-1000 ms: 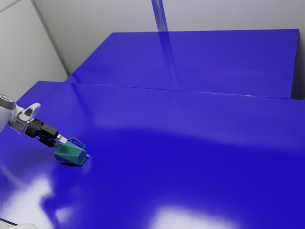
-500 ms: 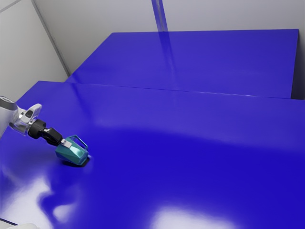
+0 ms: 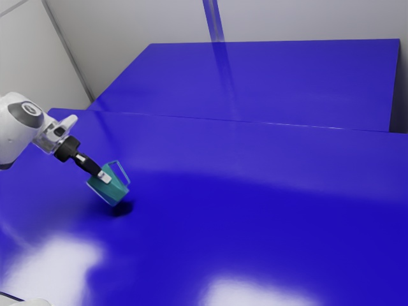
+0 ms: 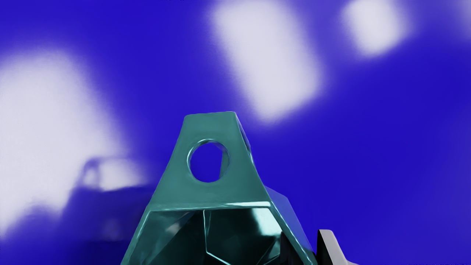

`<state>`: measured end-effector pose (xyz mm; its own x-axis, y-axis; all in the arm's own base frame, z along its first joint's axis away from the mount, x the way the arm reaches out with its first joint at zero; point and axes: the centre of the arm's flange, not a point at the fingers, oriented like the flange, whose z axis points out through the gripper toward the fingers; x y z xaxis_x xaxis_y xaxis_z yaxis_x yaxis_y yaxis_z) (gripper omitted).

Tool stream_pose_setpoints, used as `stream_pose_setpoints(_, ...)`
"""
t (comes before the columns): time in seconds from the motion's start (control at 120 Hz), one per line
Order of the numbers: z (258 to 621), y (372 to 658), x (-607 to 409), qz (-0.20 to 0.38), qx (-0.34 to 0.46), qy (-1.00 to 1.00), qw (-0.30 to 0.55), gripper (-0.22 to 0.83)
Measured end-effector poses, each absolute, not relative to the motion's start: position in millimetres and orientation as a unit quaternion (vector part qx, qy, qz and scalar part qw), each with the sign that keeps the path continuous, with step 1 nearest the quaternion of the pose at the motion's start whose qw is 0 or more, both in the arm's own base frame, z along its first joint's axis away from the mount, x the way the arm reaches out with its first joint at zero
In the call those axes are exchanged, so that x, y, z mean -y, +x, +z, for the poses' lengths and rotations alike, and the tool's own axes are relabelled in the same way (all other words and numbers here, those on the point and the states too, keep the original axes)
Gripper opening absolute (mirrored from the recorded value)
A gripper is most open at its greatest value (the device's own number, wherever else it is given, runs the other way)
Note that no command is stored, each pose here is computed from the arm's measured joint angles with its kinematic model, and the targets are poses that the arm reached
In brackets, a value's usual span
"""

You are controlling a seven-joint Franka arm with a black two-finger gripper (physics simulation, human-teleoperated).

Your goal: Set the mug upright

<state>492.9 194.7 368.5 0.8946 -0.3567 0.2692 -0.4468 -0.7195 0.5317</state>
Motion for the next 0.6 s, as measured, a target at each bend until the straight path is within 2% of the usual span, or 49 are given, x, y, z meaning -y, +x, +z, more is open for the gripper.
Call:
stream_pose_setpoints(0.4, 392, 511, -80, 0.037, 0.282, 0.954, 0.089, -0.16)
stream_pose_setpoints(0.6, 386, 507, -69, 0.038, 0.241, 0.968, 0.053, -0.16)
